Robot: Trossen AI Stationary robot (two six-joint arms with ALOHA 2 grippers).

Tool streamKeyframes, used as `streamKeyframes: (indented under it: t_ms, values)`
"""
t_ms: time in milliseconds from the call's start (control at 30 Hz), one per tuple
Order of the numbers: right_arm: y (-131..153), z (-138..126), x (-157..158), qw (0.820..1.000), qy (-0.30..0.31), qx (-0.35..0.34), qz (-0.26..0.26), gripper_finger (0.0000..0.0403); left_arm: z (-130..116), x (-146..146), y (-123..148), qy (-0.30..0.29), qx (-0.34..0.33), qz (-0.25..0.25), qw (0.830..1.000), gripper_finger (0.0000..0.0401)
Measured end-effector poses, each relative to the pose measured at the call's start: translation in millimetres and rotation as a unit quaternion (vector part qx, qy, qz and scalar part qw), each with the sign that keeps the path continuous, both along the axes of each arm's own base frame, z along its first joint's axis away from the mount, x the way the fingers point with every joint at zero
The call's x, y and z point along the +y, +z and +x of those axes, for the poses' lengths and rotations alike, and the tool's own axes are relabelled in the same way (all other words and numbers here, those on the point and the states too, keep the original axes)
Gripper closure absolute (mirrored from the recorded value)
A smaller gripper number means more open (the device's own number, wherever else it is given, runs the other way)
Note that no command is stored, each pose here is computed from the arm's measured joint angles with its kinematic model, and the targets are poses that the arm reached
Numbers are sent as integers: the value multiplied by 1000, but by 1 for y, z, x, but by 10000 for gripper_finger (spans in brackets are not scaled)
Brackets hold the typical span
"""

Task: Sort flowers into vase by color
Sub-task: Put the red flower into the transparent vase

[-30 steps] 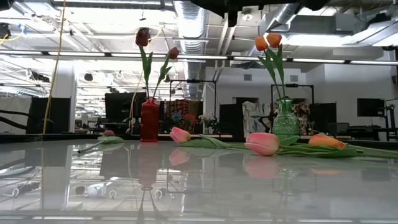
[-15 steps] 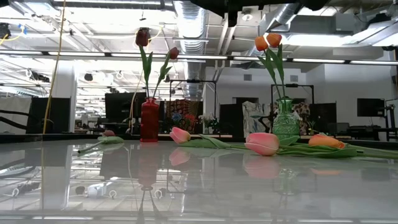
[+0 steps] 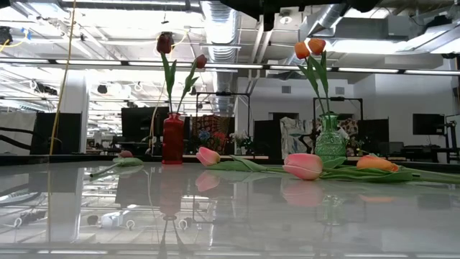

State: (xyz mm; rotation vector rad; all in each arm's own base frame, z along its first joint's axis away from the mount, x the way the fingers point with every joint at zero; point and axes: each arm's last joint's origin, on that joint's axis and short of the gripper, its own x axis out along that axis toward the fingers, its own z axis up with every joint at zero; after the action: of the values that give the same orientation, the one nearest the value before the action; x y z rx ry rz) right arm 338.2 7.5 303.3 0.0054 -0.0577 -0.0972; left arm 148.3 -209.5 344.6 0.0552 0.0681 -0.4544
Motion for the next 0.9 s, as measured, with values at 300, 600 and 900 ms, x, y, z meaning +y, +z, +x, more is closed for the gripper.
streamKeyframes:
  t_ms: [300,600,900]
  values:
    - [0,0,0,1000,0,0,0,223,0,0,-3,1,13,8,1000,391]
    - [0,0,0,1000,0,0,0,223,0,1,-6,3,24,8,1000,359]
    - [0,0,0,1000,0,0,0,223,0,1,-6,4,31,-3,1000,298]
